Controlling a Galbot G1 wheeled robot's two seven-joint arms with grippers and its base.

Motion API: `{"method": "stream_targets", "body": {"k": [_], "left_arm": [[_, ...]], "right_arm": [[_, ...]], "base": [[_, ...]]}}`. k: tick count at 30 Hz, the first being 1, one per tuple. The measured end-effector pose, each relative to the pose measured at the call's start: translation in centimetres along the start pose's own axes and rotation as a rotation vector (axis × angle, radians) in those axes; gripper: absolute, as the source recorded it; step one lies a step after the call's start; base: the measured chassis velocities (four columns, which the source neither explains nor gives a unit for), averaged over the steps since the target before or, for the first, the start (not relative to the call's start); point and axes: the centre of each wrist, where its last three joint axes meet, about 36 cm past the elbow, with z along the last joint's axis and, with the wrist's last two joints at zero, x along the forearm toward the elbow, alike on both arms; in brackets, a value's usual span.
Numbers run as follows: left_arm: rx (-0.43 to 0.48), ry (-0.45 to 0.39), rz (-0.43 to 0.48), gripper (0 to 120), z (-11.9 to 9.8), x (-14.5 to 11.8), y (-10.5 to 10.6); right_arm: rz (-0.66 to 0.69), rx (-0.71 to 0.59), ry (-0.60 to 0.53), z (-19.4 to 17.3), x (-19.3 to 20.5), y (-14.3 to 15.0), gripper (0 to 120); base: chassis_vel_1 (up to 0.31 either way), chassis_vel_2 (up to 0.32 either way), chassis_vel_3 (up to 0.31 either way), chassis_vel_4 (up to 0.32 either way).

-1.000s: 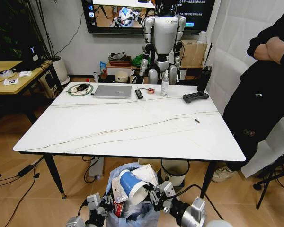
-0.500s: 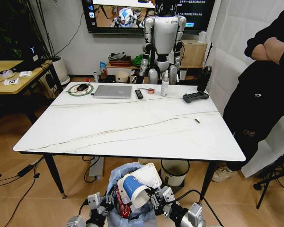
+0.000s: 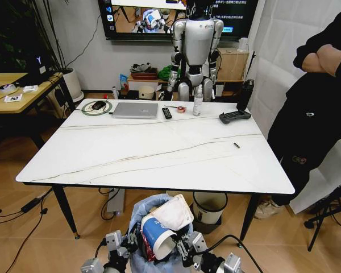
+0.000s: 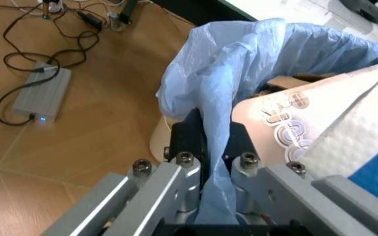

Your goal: Pick up the trash bin and place the trash from the table into it.

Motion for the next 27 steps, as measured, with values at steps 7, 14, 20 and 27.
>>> {"method": "stream_targets", "body": {"k": [7,14,20,27], "left_arm": [[0.001,0.003,0.0,0,0.1,0.1,0.0],[0.002,0.01,-0.001,0,0.2,0.1,-0.1],[-0.001,0.013,-0.006,0,0.2,0.3,0.0],[-0.001,0.007,-0.007,0,-0.1,0.3,0.2]], "right_arm": [[-0.003,0.007,-0.004,0.1,-0.2,0.1,0],[-0.001,0.02,-0.005,0.1,-0.2,-0.1,23],[0.007,0.038,0.002,0.1,0.4,-0.6,45],[0.034,0.074,0.015,-0.6,2.2,-1.6,72]], "base": [[0.0,0.0,0.0,0.0],[0.0,0.0,0.0,0.0],[0.0,0.0,0.0,0.0],[0.0,0.0,0.0,0.0]]}}
